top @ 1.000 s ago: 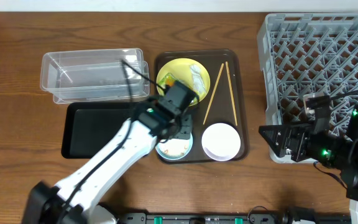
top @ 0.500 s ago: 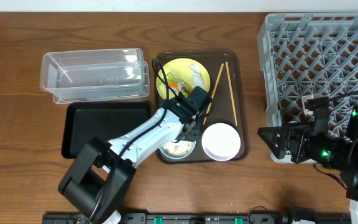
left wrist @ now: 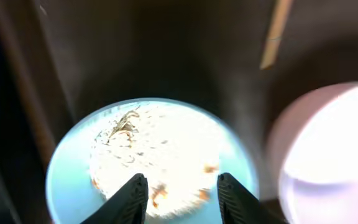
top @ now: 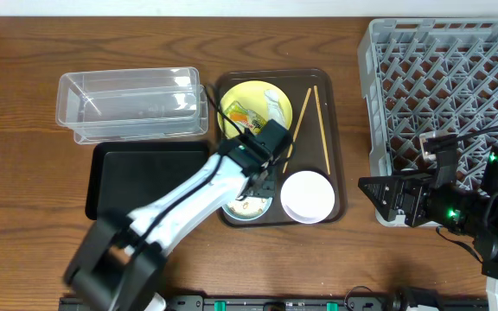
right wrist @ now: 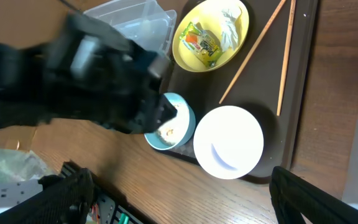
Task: Sort waste into correct bins and load items into the dishwasher rack
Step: 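Grasp the light-blue rice bowl rim with the left gripper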
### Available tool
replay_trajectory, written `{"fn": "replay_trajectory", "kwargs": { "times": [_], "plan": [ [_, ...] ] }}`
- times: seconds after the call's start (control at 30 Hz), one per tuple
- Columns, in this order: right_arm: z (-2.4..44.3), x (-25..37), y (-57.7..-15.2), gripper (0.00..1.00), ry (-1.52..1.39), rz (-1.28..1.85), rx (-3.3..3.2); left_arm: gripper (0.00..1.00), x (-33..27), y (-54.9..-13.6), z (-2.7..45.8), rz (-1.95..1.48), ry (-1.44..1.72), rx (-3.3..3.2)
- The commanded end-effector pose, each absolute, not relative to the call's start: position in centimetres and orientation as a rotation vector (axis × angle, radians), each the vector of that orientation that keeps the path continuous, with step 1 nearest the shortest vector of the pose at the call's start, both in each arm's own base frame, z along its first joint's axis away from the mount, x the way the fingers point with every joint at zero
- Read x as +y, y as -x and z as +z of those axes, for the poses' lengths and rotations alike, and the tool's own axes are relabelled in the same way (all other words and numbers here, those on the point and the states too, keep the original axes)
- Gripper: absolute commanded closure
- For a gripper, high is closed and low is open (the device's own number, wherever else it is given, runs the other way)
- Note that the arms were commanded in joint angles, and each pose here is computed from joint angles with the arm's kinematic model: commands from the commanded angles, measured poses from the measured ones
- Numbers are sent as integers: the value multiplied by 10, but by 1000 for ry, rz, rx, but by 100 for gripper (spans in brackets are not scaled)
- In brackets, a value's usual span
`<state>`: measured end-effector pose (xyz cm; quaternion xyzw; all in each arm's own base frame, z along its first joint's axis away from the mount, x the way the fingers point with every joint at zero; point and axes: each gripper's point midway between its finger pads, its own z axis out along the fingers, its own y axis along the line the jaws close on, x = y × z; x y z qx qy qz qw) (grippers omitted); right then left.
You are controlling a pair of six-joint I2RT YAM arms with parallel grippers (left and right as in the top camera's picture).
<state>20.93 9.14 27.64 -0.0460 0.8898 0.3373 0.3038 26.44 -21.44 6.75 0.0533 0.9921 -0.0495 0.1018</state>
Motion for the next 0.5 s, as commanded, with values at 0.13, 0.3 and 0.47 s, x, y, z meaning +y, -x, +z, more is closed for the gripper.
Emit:
{"fn": "replay_trajectory", "kwargs": {
  "times": [0.13,0.3,0.47],
  "plan": [
    [282,96,-207,11,166,905,2339,57,-235,-276,88,-231,-92,2836],
    [282,96,-207,11,166,906,2339,56,-240,-272,56,-166,-97,2903],
    [282,96,-207,11,166,906,2339,60,-239,-270,34,-124,-79,2949]
  ]
}}
